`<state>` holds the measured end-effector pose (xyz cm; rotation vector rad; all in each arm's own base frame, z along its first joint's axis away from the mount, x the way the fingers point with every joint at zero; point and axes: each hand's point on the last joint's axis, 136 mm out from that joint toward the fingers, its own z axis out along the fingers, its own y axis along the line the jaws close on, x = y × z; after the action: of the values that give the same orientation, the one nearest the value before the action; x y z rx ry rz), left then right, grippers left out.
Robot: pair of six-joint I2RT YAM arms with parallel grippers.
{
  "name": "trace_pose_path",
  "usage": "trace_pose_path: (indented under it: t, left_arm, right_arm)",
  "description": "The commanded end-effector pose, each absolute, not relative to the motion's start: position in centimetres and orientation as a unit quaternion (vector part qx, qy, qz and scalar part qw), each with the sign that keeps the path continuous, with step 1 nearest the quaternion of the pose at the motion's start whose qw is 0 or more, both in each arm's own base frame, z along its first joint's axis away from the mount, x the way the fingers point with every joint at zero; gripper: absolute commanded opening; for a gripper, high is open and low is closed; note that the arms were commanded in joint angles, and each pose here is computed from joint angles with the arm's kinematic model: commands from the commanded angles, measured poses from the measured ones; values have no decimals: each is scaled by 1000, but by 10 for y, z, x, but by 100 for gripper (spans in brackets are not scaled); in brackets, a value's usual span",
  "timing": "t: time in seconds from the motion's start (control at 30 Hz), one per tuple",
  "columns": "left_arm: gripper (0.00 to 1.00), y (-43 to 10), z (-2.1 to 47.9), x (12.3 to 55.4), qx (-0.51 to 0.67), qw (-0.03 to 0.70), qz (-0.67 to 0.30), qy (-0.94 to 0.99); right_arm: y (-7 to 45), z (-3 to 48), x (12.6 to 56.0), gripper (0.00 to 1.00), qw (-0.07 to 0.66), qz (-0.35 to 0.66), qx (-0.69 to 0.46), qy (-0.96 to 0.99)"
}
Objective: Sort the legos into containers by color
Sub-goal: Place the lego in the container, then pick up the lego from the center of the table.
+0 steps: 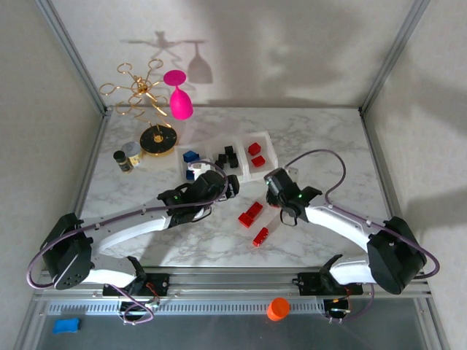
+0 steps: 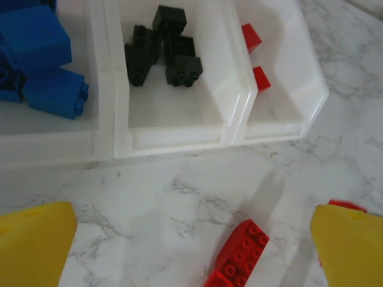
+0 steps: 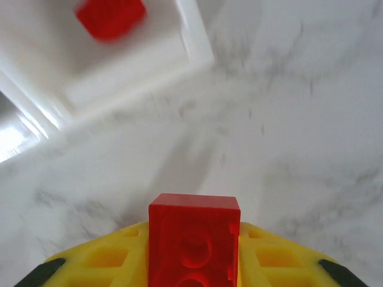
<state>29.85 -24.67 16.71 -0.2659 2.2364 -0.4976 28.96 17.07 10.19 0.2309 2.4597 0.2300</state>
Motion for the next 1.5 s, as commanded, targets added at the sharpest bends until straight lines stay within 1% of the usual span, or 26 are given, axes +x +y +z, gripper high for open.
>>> trace_pose_path:
  t: [0.0, 0.1, 0.33, 0.57, 0.6, 0.67, 0.7, 0.77, 0.87, 1.0, 1.13, 1.47]
  left_arm:
    - [100, -237, 199, 309, -117, 441, -198, 868]
    - [100, -232, 206, 314, -124, 446, -199, 863]
    - [100, -218, 211, 325, -142, 451, -200, 858]
    - [100, -205, 211, 337, -164, 453, -201, 853]
    - [100, -203, 211, 337, -166, 452, -201, 853]
    - [100, -201, 211, 338, -167, 453, -202, 852]
    - [100, -200, 211, 339, -167, 452, -200, 853]
    - [100, -200, 212, 339, -166, 452, -201, 853]
    - [100, -202, 215, 337, -164, 450, -210, 852]
    - [99, -205, 213, 335, -158, 446, -220, 853]
    - [100, -211, 210, 329, -148, 437, -224, 859]
    - [100, -222, 194, 310, -128, 419, -228, 869]
  right_arm:
    - [172, 135, 328, 30, 386, 82, 70, 916]
    - [179, 148, 357, 30, 413, 74, 63, 906]
    - [207, 152, 419, 29, 432, 72, 29, 899]
    - [219, 125, 469, 30, 418, 57, 10, 907]
    - [218, 121, 475, 32, 414, 53, 11, 908]
    - [216, 115, 483, 42, 411, 48, 10, 910]
    - [216, 115, 486, 44, 410, 50, 10, 910]
    - [220, 118, 486, 46, 413, 60, 2, 909]
    - [226, 132, 480, 54, 421, 90, -8, 902]
    - [221, 146, 466, 57, 428, 96, -7, 899]
    - [221, 150, 444, 59, 417, 107, -15, 902]
    - [221, 127, 377, 65, 357, 102, -32, 928]
